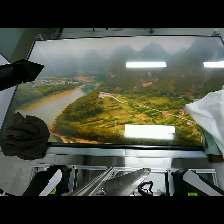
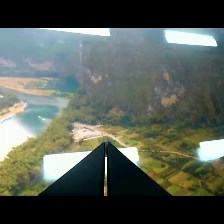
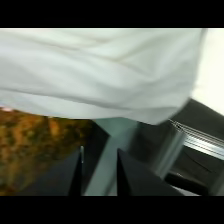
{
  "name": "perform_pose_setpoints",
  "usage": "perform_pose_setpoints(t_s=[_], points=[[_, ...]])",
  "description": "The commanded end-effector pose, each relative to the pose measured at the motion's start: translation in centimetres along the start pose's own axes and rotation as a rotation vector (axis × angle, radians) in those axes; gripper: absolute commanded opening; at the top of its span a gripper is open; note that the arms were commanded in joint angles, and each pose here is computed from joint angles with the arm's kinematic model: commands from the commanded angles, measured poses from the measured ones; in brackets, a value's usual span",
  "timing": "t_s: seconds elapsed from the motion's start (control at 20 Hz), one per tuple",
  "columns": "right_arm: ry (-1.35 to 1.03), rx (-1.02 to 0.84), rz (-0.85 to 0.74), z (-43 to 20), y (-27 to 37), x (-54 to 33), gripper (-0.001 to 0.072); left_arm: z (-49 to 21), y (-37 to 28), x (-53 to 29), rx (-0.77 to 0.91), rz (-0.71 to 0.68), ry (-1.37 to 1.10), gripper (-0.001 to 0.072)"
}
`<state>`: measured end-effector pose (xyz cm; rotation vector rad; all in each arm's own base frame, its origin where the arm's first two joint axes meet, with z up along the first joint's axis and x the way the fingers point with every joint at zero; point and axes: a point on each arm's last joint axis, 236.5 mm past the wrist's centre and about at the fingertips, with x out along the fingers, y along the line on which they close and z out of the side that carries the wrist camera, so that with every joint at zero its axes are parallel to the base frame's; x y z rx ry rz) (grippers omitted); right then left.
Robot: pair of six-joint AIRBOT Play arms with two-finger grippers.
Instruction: Fold the shirts.
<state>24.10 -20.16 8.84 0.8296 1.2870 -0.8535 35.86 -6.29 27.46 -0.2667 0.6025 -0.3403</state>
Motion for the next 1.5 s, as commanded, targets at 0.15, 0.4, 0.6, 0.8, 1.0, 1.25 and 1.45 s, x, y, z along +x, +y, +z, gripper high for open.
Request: perform_pose_setpoints(t_s=[0.15,0.4,0.6,0.8,1.0,1.25,1.45], points=[[-0.178,-0.459,0.461,-3.5,18.3,-4.7,0.0024,-1.5,-1.2,0.5,-0.026,-0.028,0.053,0.0016],[-0.025,-0.861,0.469,-17.2,23.1,-1.5,0.0021,-12.4,-7.3,4.5,-0.046,-0.185,0.286,0.0015],[0.061,-1.043,0.454,-25.9,20.7,2.6,0.0021,-23.4,-10.3,6.7,0.010,-0.222,0.502,0.0015],[0.033,-1.116,0.505,-29.4,19.0,3.4,0.0022,-28.5,-12.4,6.9,0.013,-0.259,0.585,0.0015],[0.016,-1.115,0.526,-29.5,19.1,2.8,0.0024,-29.0,-12.7,6.9,0.026,-0.267,0.590,0.0015],[0.014,-1.115,0.526,-29.5,19.2,2.8,0.0024,-28.2,-11.5,7.4,-0.009,-0.236,0.571,0.0016],[0.014,-1.115,0.526,-29.5,19.2,2.8,0.0024,-27.8,-11.0,7.6,-0.022,-0.225,0.562,0.0016]])
